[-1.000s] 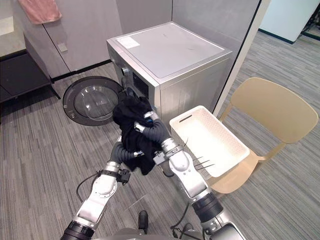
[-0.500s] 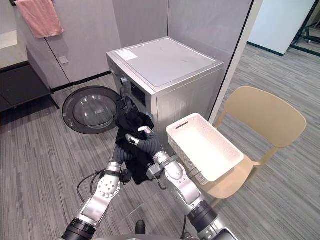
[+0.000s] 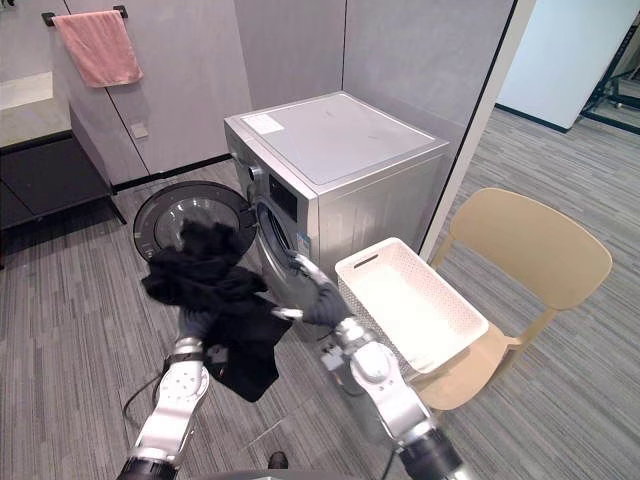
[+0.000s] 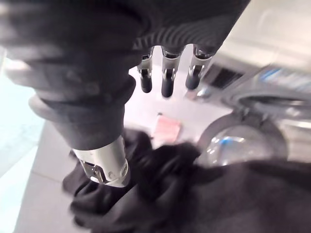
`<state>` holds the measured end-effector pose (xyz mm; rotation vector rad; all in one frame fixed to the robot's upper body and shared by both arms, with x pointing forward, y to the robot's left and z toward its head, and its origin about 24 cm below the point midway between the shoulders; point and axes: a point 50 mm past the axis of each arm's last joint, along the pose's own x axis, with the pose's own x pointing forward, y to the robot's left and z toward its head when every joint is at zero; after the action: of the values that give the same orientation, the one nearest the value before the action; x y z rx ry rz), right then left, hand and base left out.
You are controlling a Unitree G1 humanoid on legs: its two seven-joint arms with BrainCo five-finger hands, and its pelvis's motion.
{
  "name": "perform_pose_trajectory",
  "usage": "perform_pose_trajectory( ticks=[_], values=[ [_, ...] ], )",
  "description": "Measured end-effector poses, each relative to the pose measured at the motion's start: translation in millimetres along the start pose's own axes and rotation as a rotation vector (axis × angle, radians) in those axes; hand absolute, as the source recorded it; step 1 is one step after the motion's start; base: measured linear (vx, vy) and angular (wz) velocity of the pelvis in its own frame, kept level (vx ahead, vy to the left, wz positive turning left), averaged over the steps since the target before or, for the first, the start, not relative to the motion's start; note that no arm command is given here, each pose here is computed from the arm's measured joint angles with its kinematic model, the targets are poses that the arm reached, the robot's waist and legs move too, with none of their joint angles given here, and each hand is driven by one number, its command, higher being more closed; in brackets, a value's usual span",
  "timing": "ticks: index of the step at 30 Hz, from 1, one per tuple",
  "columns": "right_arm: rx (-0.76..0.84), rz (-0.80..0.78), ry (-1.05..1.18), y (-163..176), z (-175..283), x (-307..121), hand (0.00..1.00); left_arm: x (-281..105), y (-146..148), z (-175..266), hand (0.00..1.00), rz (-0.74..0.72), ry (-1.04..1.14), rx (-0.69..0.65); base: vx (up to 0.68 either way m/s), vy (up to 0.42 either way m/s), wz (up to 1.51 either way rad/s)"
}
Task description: Pick up the laundry basket with both hands and put the clothes into the washing machine.
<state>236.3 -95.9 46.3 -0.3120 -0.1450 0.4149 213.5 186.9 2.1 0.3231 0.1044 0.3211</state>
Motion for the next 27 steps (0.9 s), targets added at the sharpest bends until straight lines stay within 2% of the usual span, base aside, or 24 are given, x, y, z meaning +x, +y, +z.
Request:
perform_pose_trajectory(
  ticks=[4,9,13,16,21,27],
  values=[
    [-0.040,-0.061,0.269,-14,-54,-37,0.00,-15,22,-45,1.00,0.050,0.203,-0.011,-0.02,-0.022,0.17],
    [-0.055,-0.108,0.660,-24,-122,-85,0.00,-27,18,-82,1.00,-0.006,0.386,0.018,-0.02,-0.013,0.76],
    [-0.054,-0.196,0.901,-33,-157,-124,0.00,-43,17,-119,1.00,-0.037,0.572,0.054,0.14,0.126,1.20],
    [0.010,-0.202,0.989,-16,-170,-127,0.00,-55,38,-139,1.00,0.004,0.674,0.103,0.17,0.041,0.47],
    [0.076,-0.261,1.067,-8,-178,-138,0.00,-77,49,-155,1.00,0.009,0.782,0.131,0.21,0.097,0.37],
    [0.137,-0.300,1.064,1,-176,-134,0.00,-68,62,-153,1.00,0.033,0.753,0.173,0.28,0.006,0.30]
  ],
)
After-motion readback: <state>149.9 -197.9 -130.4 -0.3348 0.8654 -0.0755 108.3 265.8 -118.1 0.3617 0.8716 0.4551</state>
